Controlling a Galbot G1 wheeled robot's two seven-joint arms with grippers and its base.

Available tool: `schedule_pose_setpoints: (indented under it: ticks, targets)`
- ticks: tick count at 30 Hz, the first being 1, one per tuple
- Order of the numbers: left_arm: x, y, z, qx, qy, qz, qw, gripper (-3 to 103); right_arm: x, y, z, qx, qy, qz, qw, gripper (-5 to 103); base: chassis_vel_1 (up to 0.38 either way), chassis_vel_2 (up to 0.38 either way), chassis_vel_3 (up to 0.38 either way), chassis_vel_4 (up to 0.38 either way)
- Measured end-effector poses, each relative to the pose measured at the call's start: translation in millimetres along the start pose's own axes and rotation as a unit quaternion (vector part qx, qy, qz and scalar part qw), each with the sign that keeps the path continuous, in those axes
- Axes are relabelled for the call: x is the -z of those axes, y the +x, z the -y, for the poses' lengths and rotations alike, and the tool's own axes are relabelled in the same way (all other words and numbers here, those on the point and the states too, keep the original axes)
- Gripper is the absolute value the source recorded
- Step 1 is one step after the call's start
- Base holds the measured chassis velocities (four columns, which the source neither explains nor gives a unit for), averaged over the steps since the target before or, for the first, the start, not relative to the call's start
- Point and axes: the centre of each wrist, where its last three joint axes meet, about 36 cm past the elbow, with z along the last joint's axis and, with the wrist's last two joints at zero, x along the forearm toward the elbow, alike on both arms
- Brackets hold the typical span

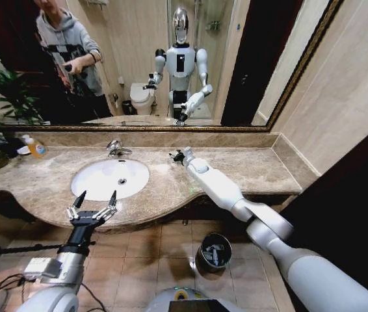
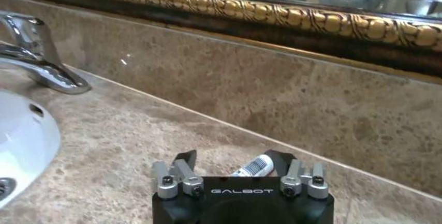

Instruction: Pick up the trash from the sink and place it in the trash bin.

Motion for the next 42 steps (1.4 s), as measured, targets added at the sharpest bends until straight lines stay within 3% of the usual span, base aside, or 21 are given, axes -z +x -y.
schedule_pose_setpoints:
  ticks: [2,5,8,12,14,15,17,19,24,29,33,42]
  targets:
    - [0,0,0.0,0.0,0.0,0.0,1.0,100,-2,0,0,-0.001,0.0,-0.001,1.0,77,0.0,0.0,0.0,0.0]
    - [0,0,0.0,0.0,0.0,0.0,1.0,100,-9,1,0,-0.003,0.002,-0.007,1.0,91,0.0,0.0,0.0,0.0]
    - [0,0,0.0,0.0,0.0,0.0,1.0,100,-12,1,0,-0.003,0.002,-0.01,1.0,94,0.0,0.0,0.0,0.0]
    - [0,0,0.0,0.0,0.0,0.0,1.0,100,-17,1,0,0.0,0.002,-0.014,1.0,82,0.0,0.0,0.0,0.0]
    - [0,0,0.0,0.0,0.0,0.0,1.0,100,-19,1,-1,0.004,0.003,-0.016,1.0,71,0.0,0.0,0.0,0.0]
    - [0,0,0.0,0.0,0.0,0.0,1.0,100,-19,1,-1,0.004,0.003,-0.016,1.0,71,0.0,0.0,0.0,0.0]
    - [0,0,0.0,0.0,0.0,0.0,1.0,100,-20,0,0,0.006,0.003,-0.017,1.0,60,0.0,0.0,0.0,0.0]
    - [0,0,0.0,0.0,0.0,0.0,1.0,100,-20,0,0,0.007,0.004,-0.017,1.0,60,0.0,0.0,0.0,0.0]
    - [0,0,0.0,0.0,0.0,0.0,1.0,100,-22,2,3,0.005,0.004,-0.019,1.0,33,0.0,0.0,0.0,0.0]
    - [0,0,0.0,0.0,0.0,0.0,1.0,100,-20,3,6,0.004,0.005,-0.016,1.0,22,0.0,0.0,0.0,0.0]
    - [0,0,0.0,0.0,0.0,0.0,1.0,100,-19,5,8,0.004,0.006,-0.013,1.0,3,0.0,0.0,0.0,0.0]
    - [0,0,0.0,0.0,0.0,0.0,1.0,100,-17,12,11,0.004,0.005,-0.008,1.0,0,0.0,0.0,0.0,0.0]
